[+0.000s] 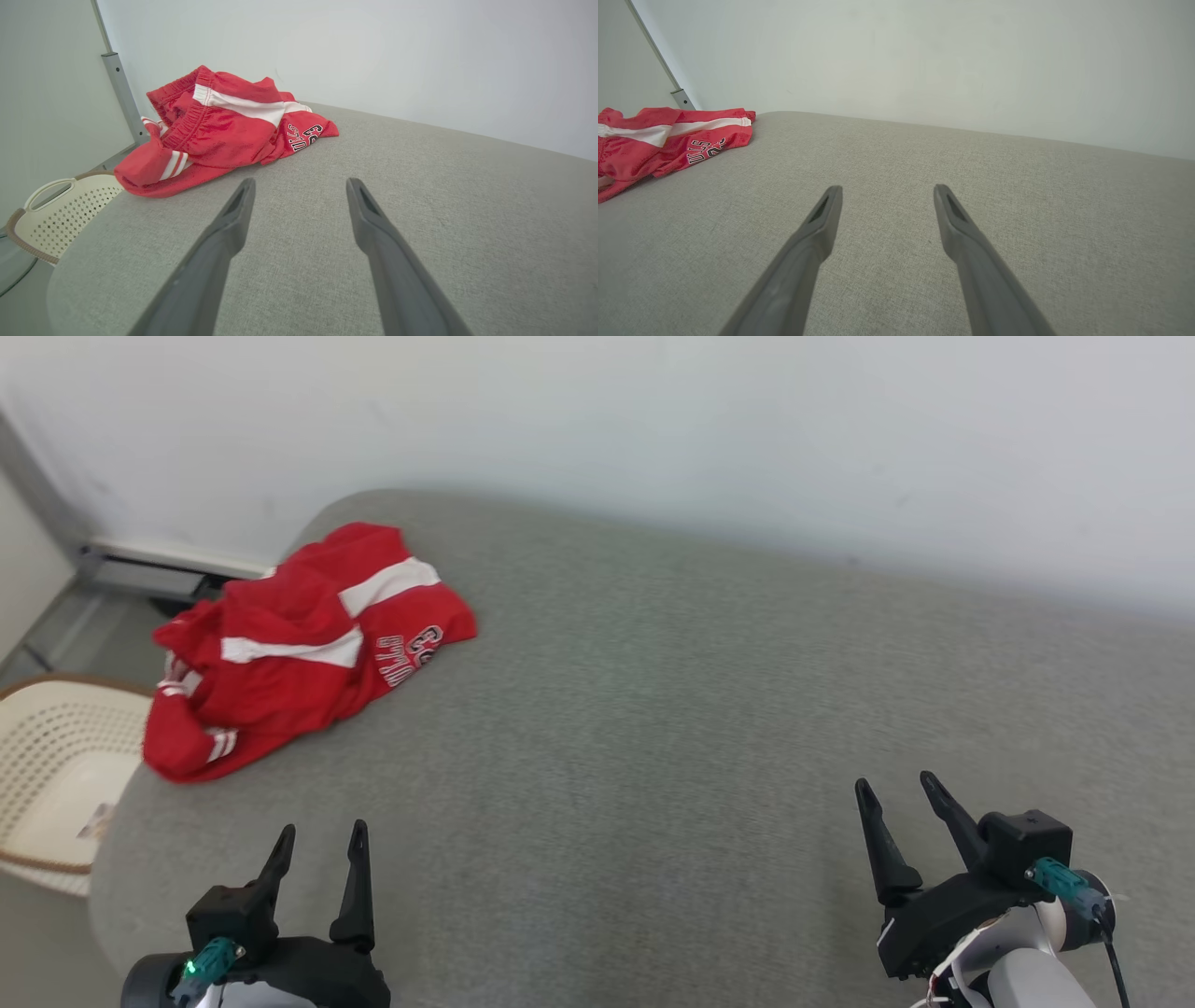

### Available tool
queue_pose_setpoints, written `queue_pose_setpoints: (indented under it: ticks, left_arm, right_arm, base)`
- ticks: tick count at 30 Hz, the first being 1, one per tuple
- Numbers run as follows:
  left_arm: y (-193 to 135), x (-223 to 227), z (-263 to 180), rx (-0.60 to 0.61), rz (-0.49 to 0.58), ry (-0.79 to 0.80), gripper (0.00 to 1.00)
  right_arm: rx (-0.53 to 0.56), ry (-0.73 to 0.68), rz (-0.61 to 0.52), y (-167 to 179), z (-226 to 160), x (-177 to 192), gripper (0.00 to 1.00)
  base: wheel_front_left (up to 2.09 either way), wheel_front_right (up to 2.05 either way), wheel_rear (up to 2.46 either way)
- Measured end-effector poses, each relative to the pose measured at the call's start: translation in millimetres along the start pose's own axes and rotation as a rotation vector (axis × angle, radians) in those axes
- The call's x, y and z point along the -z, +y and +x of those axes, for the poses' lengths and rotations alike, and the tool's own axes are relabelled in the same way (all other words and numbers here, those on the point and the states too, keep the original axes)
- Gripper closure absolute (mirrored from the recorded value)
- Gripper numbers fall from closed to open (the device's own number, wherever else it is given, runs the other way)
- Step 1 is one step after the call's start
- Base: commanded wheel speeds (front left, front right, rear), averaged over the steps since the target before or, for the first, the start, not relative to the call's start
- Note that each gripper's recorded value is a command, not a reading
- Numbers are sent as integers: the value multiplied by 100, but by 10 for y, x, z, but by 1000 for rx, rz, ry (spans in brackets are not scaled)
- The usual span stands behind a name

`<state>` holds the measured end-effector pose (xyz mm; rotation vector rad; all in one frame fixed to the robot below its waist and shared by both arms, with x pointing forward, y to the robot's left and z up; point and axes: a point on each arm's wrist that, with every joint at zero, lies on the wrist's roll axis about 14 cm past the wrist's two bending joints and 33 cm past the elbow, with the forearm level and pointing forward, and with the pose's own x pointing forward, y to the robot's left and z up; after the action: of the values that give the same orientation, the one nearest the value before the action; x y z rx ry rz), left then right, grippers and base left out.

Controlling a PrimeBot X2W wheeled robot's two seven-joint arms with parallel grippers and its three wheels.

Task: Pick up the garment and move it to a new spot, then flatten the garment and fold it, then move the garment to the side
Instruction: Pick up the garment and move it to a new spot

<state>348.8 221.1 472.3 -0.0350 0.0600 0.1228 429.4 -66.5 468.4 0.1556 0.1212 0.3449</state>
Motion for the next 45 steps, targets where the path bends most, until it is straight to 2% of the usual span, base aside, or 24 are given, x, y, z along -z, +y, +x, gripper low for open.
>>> queue_pose_setpoints:
  ticks: [13, 17, 33, 39, 45]
  left_arm:
    - [749, 21, -496, -259, -17, 1, 0]
    - [872, 56, -601, -308, -21, 11, 0]
    - [926, 86, -602, -335, -51, 33, 0]
    - [921, 160, -383, -310, -157, 141, 0]
    - [888, 52, 39, -252, -208, 233, 0]
  right_arm:
    - [-246, 41, -21, 885, 382, 109, 0]
    - [-294, 45, -19, 1063, 460, 126, 0]
    - [-330, 64, -23, 1179, 486, 181, 0]
    - [-343, 73, -33, 1206, 512, 201, 0]
    - [-331, 77, -53, 1140, 608, 207, 0]
  base:
    - [0, 0, 0]
    - [0, 0, 0]
    - [0, 0, 0]
    - [0, 0, 0]
    - [0, 0, 0]
